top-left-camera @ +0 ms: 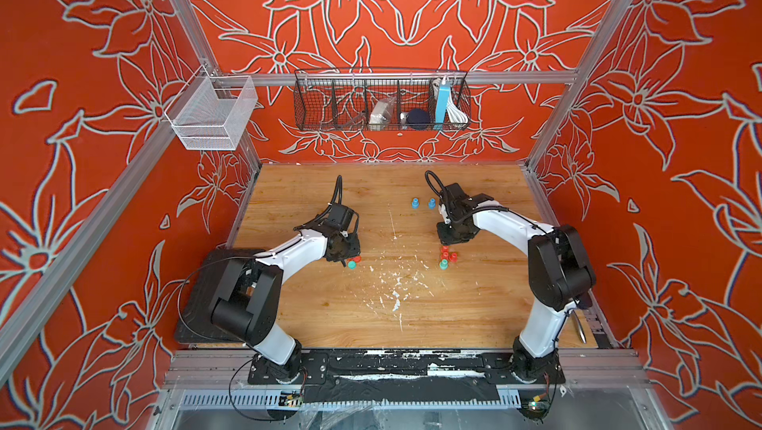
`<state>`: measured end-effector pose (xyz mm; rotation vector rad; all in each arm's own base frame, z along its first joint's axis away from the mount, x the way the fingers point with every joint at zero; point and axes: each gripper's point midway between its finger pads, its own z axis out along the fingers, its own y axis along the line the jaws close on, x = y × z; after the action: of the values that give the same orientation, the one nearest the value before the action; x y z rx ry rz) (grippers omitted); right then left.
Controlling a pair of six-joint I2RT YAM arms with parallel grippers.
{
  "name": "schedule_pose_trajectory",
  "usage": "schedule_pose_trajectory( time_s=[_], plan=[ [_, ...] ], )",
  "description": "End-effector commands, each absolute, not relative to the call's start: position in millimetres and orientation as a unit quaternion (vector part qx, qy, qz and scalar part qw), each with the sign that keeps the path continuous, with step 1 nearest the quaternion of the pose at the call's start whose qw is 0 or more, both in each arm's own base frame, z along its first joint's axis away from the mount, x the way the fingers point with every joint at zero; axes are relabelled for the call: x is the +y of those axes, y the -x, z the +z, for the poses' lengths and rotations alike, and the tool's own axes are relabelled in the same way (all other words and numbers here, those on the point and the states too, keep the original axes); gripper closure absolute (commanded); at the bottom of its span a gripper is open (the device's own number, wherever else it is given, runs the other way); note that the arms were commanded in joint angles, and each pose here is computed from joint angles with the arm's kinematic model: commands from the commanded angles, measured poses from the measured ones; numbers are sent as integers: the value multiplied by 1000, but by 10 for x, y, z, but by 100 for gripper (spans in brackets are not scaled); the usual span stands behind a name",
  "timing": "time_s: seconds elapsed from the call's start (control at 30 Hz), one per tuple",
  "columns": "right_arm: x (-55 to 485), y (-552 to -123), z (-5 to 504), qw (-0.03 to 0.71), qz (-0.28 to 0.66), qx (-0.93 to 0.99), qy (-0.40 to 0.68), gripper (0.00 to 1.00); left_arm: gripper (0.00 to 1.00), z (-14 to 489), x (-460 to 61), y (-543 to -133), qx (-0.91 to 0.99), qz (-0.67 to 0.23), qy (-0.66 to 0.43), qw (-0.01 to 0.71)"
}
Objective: Close the stamp cap
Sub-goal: Pick up the stamp from the center of the board.
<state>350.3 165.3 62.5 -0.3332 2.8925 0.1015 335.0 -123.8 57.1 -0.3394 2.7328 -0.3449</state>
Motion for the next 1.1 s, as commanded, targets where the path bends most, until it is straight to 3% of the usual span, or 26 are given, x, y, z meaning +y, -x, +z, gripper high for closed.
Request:
schedule_pose_trajectory(
  time_s=[0.0,0.7,1.07],
  plan=[
    [1700,-3508,582,112,33,987,111,60,58,574,-1194,-3411,966,-117,134,187],
    [1676,-3397,386,89,19,990,112,63,57,579,-1180,-3516,965,-115,142,190],
    [1662,-3380,357,86,14,990,113,71,58,596,-1183,-3593,964,-114,144,191]
  ],
)
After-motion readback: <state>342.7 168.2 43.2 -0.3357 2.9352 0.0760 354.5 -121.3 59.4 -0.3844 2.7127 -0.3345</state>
